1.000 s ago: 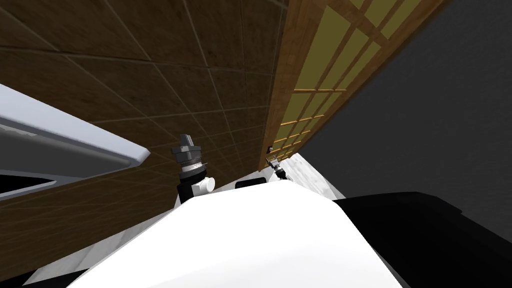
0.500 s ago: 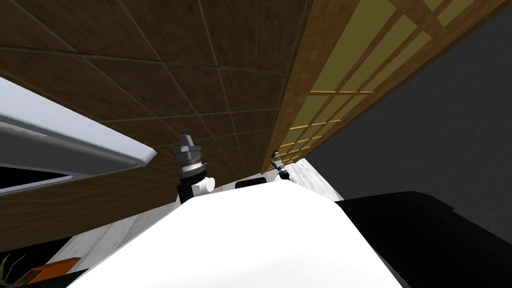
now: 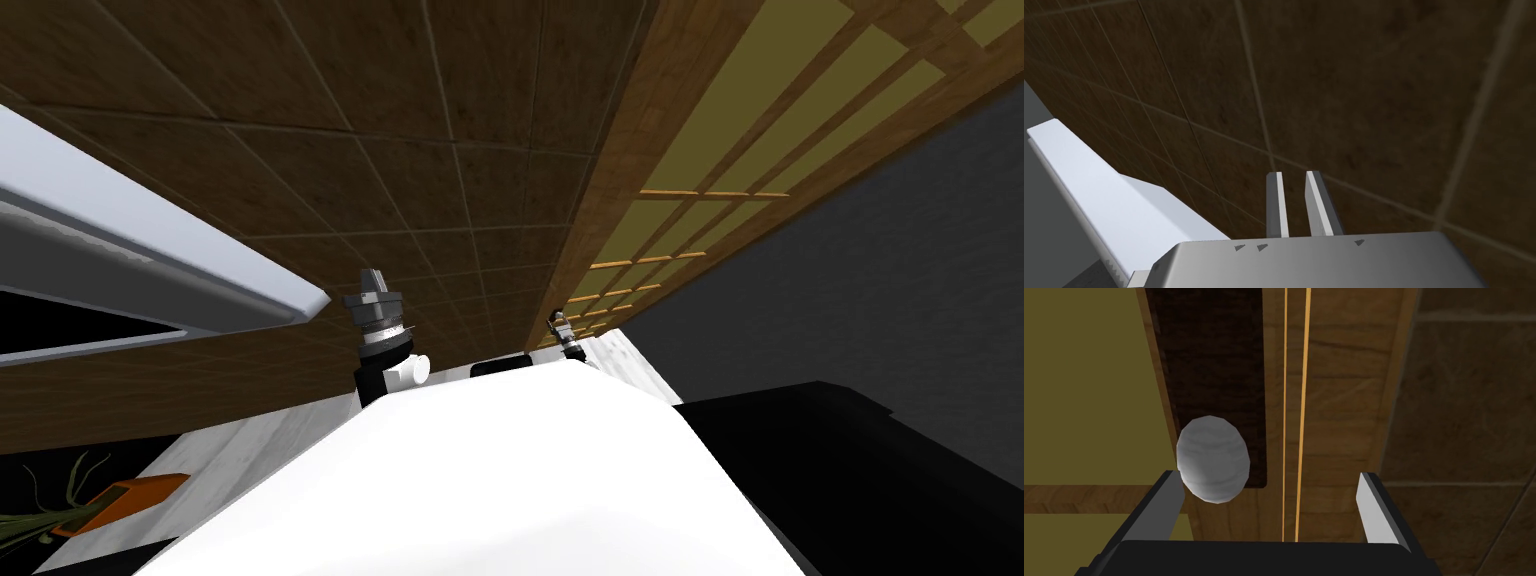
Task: Pull the door open
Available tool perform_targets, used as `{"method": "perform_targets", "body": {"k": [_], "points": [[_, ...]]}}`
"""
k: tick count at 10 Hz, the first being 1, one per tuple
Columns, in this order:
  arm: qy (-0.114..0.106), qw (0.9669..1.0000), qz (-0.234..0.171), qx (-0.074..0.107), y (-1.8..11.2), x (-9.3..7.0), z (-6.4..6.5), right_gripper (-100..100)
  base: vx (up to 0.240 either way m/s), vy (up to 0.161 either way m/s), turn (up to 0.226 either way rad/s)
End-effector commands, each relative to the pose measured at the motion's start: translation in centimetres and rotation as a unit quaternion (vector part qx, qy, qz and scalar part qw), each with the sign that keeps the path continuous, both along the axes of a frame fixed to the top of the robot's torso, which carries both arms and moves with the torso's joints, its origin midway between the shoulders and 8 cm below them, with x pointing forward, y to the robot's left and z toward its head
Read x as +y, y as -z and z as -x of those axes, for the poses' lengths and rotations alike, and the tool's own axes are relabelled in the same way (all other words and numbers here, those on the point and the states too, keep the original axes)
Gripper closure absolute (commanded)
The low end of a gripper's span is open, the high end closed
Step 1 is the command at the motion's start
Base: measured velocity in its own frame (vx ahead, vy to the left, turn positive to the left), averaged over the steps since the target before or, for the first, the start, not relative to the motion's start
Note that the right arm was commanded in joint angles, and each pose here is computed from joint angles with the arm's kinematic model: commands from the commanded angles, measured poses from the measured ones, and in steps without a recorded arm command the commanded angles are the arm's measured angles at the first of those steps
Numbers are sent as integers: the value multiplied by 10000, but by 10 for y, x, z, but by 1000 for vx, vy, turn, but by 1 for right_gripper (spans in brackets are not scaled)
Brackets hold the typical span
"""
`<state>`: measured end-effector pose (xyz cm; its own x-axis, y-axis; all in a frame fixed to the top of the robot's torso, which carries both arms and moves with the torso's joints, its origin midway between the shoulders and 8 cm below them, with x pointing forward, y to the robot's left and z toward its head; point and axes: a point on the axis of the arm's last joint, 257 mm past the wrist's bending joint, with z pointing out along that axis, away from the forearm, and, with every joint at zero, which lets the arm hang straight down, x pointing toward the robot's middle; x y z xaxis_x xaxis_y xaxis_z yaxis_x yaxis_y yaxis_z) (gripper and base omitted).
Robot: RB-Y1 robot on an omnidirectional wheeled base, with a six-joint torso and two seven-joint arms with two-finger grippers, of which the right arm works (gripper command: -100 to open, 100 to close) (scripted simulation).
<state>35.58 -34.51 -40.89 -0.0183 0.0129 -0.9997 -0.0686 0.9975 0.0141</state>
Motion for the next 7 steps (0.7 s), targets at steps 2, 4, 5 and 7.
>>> {"method": "perform_targets", "body": {"k": [2, 4, 5, 7], "points": [[60, 10000, 24, -47, -4, -7, 0, -100, 36, -48, 64], [60, 10000, 24, -47, -4, -7, 0, 100, -10, -2, -41], [60, 10000, 24, -47, -4, -7, 0, 100, 1, -9, 9], [60, 10000, 24, -47, -4, -7, 0, 100, -1, 0, 6]]}}
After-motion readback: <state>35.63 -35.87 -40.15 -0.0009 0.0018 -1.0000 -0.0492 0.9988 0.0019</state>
